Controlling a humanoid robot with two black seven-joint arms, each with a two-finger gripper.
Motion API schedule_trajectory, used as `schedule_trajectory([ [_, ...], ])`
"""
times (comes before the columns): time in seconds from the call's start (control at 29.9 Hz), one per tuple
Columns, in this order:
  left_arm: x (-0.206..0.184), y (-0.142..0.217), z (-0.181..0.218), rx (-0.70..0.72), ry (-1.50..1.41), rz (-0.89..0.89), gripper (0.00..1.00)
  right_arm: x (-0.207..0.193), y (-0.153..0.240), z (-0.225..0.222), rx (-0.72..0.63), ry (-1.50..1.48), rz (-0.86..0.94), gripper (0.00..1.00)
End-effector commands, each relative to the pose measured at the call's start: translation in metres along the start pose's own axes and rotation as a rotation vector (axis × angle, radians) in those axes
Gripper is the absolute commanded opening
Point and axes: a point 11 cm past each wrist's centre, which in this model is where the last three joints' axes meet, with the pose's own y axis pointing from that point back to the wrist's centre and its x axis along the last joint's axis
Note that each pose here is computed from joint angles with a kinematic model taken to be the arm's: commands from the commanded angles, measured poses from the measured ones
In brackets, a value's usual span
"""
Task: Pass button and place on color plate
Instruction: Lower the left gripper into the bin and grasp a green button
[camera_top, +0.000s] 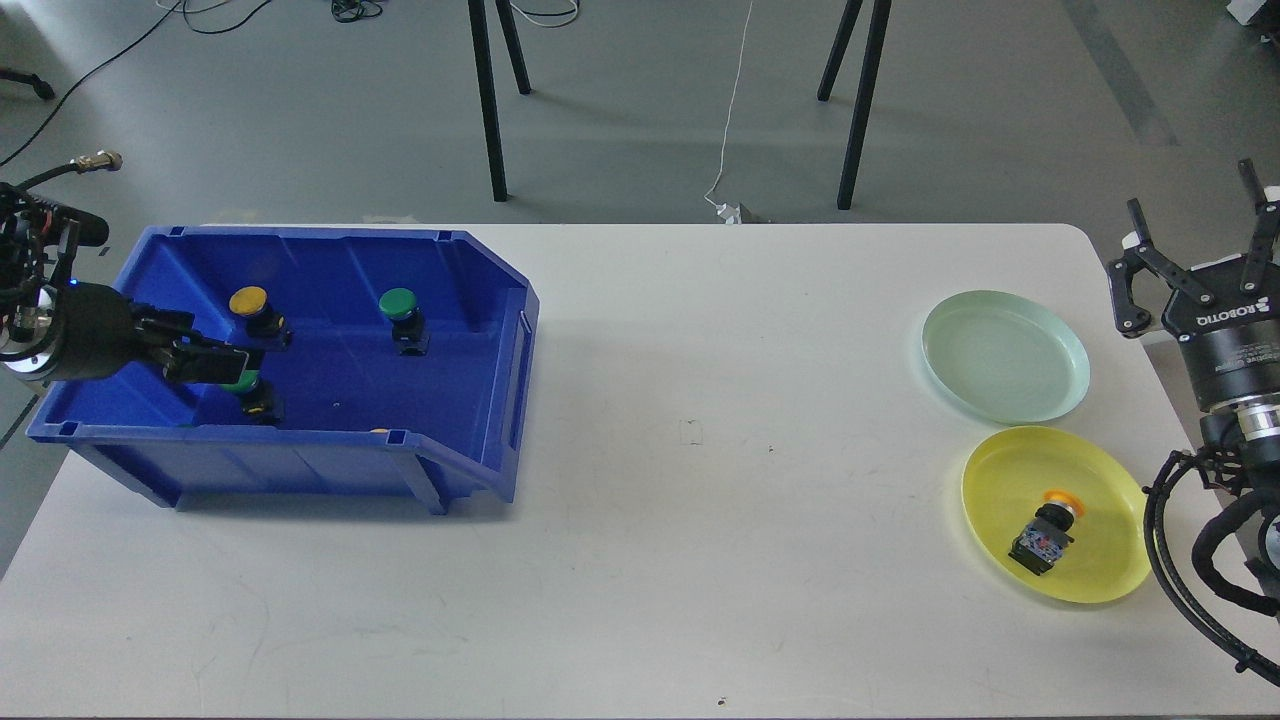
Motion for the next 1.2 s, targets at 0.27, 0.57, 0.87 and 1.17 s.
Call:
schedule_trajectory([
  [0.27, -0.007, -0.030, -0.002, 0.022, 0.022, -0.037, 0.96, 0.002, 0.002, -0.001, 0.000, 0.003, 0.007, 0.72],
  [0.57, -0.010, -0.033, -0.001, 0.020, 0.018, -0.052, 0.96, 0.003, 0.003, 0.000, -0.003, 0.004, 0.012, 0.72],
  [0.87, -0.012, -0.039, 0.001, 0.018, 0.021, -0.060, 0.93, 0.005, 0.005, -0.003, 0.000, 0.007, 0.017, 0.72],
  [1.17, -0.019, -0.041, 0.001, 0.017, 0.026, -0.075, 0.76, 0.008, 0.010, -0.001, -0.006, 0.007, 0.029, 0.73],
])
